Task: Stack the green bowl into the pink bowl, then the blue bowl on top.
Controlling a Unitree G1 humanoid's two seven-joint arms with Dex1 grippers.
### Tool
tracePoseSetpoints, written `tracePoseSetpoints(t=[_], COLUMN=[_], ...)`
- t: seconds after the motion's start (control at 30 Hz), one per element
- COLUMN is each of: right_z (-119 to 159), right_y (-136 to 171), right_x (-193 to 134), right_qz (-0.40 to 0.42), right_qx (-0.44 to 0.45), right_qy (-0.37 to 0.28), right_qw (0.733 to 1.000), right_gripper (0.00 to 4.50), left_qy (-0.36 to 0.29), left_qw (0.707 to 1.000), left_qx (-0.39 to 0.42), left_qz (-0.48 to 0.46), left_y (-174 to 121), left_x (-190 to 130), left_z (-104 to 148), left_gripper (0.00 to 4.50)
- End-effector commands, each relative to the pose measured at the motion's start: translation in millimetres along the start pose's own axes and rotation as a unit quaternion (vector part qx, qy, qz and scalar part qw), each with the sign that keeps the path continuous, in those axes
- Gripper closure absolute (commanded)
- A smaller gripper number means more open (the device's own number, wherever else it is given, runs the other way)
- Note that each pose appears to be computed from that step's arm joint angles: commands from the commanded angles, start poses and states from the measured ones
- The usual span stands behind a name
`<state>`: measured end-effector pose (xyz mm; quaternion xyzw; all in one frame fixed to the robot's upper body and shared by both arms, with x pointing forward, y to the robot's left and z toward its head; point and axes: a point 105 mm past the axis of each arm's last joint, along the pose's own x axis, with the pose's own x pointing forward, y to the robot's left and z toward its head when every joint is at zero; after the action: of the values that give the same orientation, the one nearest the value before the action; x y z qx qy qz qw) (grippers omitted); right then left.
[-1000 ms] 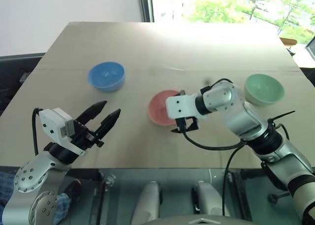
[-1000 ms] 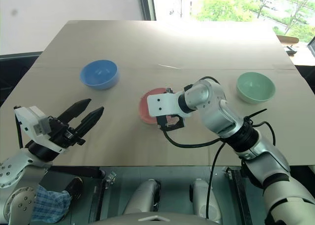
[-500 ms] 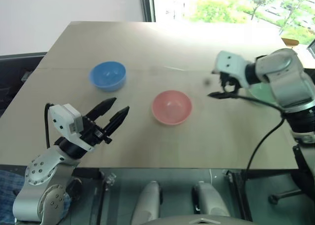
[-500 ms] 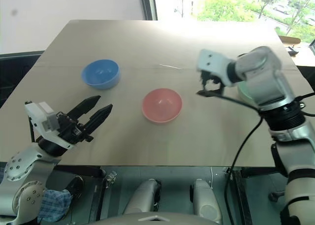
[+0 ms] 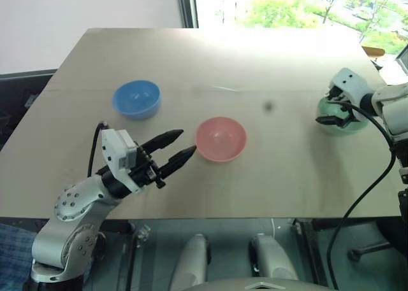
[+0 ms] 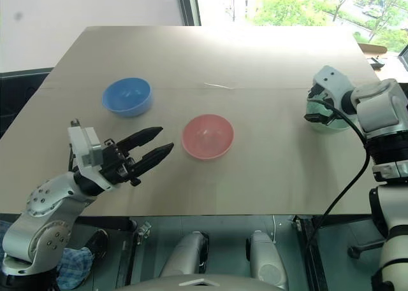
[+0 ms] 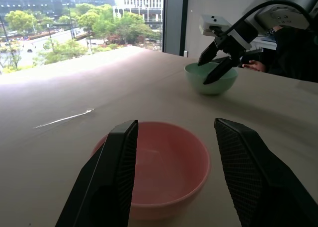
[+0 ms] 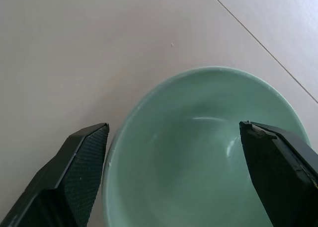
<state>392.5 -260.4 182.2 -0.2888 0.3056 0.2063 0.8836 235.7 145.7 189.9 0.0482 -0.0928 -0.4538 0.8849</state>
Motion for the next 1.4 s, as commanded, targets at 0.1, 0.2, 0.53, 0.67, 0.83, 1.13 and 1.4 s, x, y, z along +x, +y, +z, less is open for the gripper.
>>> tracePoseSetpoints(t=[0.1, 0.2, 0.53, 0.67, 0.83, 1.13, 1.4], right_z=[-17, -21, -17, -13, 5, 94, 136], right_y=[-3, 2, 14, 15, 30, 101, 176], right_x=[-7, -7, -8, -8, -8, -40, -47], right_qz=[-0.013, -0.009, 0.01, 0.008, 0.044, 0.155, 0.224], right_qx=[0.03, 0.034, 0.039, 0.033, 0.009, -0.177, -0.276], right_qy=[0.016, 0.021, 0.007, 0.003, -0.039, -0.224, -0.25], right_qw=[0.999, 0.999, 0.999, 0.999, 0.998, 0.946, 0.901], right_gripper=[0.08, 0.08, 3.44, 4.42, 4.42, 4.42, 4.42], left_qy=[0.001, 0.003, 0.007, 0.003, -0.005, -0.012, 0.032], left_qw=[1.0, 1.0, 1.0, 1.0, 1.0, 0.998, 0.994], left_qx=[0.01, 0.008, 0.009, 0.007, 0.009, 0.003, 0.02], left_qz=[-0.023, -0.029, -0.026, -0.021, -0.005, 0.064, 0.101], left_y=[-3, -4, -1, 0, 4, 31, 56], left_x=[5, 6, 7, 7, 6, -11, -43], left_z=[4, 4, 3, 4, 8, 13, -2], left_gripper=[1.92, 1.92, 1.92, 1.92, 1.92, 1.92, 1.92])
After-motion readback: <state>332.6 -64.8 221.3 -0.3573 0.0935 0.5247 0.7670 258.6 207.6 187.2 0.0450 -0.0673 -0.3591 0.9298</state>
